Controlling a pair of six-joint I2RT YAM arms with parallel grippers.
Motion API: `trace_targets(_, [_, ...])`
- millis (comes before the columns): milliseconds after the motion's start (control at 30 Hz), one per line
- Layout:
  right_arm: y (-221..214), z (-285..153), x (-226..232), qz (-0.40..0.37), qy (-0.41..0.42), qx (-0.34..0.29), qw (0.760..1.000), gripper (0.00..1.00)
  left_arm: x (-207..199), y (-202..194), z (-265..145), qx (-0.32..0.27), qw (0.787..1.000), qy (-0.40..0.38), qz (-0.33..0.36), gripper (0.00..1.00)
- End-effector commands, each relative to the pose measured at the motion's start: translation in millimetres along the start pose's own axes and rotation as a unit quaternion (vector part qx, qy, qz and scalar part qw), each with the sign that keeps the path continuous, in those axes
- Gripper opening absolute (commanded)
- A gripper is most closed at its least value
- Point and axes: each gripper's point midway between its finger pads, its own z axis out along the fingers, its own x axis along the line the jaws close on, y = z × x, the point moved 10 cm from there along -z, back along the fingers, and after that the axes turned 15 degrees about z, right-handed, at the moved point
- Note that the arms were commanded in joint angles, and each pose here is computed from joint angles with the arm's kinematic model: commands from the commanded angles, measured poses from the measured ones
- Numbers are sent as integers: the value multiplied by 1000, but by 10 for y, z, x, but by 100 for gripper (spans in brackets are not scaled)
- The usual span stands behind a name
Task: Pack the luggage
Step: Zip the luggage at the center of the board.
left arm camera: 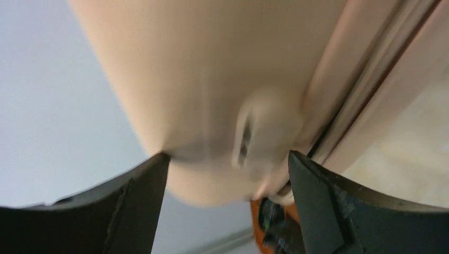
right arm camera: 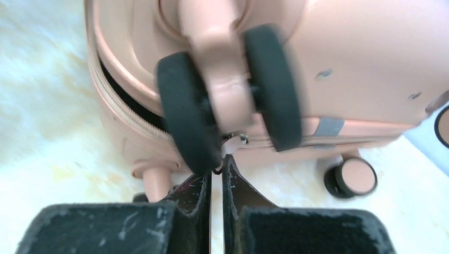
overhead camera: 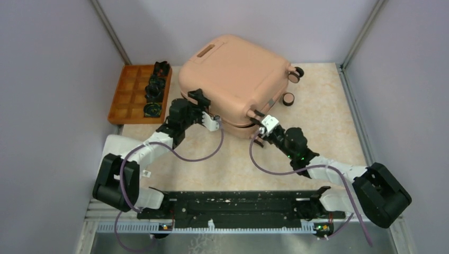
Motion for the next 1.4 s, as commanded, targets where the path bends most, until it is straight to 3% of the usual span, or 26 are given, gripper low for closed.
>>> trace_targets(0, [132, -130, 825, 116, 199, -60, 971, 0, -65, 586, 1, -160, 987, -7, -23, 41])
trace_targets(167, [109, -191, 1113, 144, 219, -80, 962, 0, -121, 726, -14, -174, 984, -18, -29, 40])
trace_targets(333, [171, -480, 817, 185, 112, -154, 964, 0, -22, 672, -33, -151, 986, -30, -66, 39])
trace_targets(400, [129, -561, 694, 232, 72, -169, 955, 14, 1, 678, -86, -160, 983, -44, -85, 41])
trace_targets(533, [73, -602, 383, 361, 10, -167, 917, 43, 41, 697, -207, -183, 970, -83, -136, 67])
trace_targets(700, [48, -515, 212, 398, 17, -108, 911, 58, 150, 696, -310, -228, 929, -177, -233, 98])
trace_targets(767, [15, -491, 187, 416, 49, -100, 903, 61, 124, 749, -348, -256, 918, -193, -232, 99])
trace_targets(867, [45, -338, 129, 443, 100, -62, 889, 64, 133, 882, -390, -303, 908, -185, -222, 98])
trace_targets(1000, [100, -180, -55, 541, 156, -36, 825, 67, 266, 1156, -402, -338, 907, -172, -183, 99])
trace_targets(1067, [89, -229, -95, 576, 178, -60, 796, 70, 292, 1294, -423, -358, 909, -163, -141, 98])
trace_targets(1233, [20, -199, -80, 634, 191, -68, 746, 75, 409, 1680, -429, -390, 919, -56, 13, 99])
trace_targets(1367, [-20, -118, -81, 660, 202, -55, 722, 75, 610, 1893, -312, -389, 920, -6, 54, 99])
